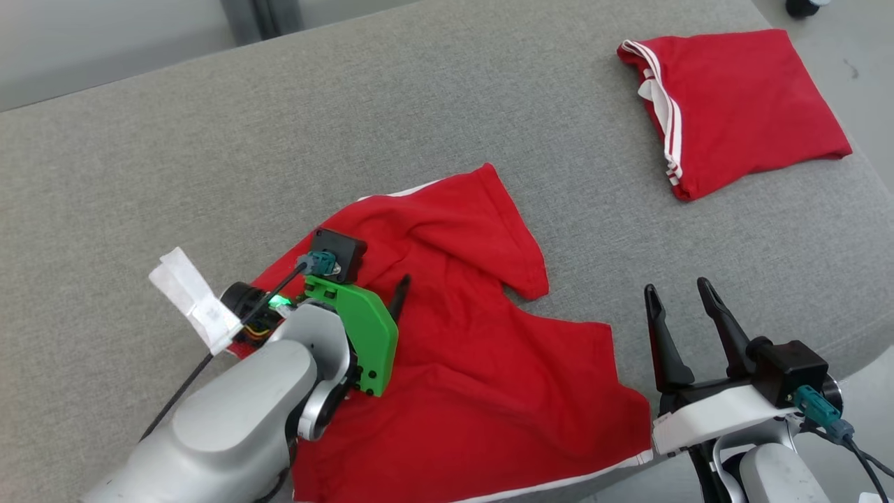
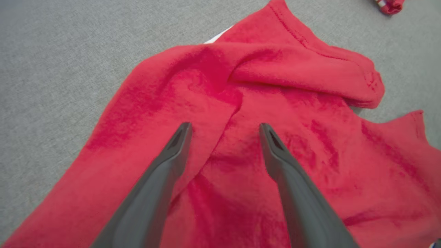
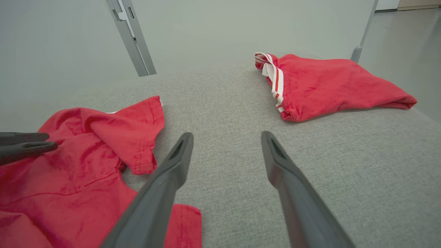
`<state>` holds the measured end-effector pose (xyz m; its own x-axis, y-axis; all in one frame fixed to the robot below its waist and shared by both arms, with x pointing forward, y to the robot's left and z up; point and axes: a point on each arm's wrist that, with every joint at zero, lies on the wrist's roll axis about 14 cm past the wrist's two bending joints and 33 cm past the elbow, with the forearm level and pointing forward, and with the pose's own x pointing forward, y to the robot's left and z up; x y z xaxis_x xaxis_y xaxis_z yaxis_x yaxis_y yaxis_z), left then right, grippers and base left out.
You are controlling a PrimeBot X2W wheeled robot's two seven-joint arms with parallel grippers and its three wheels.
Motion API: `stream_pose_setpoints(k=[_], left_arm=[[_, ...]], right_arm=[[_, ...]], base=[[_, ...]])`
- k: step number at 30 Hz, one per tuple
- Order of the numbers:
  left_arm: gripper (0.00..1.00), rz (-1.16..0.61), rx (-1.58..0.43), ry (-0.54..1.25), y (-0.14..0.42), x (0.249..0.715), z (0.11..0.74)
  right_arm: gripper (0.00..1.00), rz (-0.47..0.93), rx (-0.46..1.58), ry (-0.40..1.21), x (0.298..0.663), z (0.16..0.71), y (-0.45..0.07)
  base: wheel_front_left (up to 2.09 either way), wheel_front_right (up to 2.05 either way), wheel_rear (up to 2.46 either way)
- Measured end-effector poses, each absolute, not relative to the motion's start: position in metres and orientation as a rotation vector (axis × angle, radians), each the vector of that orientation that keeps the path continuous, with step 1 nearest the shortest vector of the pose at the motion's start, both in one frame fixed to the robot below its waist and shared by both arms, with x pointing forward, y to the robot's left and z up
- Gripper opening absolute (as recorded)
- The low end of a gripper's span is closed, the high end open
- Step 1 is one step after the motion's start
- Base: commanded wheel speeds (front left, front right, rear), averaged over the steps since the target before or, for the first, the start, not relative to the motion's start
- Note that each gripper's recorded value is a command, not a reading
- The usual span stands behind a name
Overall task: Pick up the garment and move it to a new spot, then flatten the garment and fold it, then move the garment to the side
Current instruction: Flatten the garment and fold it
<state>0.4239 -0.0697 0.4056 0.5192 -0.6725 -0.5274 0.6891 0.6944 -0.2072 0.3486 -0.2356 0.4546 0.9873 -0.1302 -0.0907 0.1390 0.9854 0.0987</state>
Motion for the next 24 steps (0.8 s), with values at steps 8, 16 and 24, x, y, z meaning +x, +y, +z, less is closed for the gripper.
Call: stream_pose_setpoints(k=[8, 16, 24], left_arm=[[0.0, -0.872, 0.138, 0.679, -0.077, 0.428, 0.376], [0.0, -0.67, 0.06, 0.516, -0.06, 0.498, 0.397], [0.0, -0.377, 0.039, 0.388, 0.004, 0.577, 0.408]], right_arm=[[1.0, -0.168, 0.11, 0.1, 0.345, 0.45, -0.244], [1.0, -0.147, 0.116, 0.104, 0.355, 0.448, -0.238], [1.0, -0.163, 0.092, 0.117, 0.354, 0.445, -0.245]], base=[[0.0, 0.0, 0.0], [0.0, 0.0, 0.0], [0.0, 0.0, 0.0]])
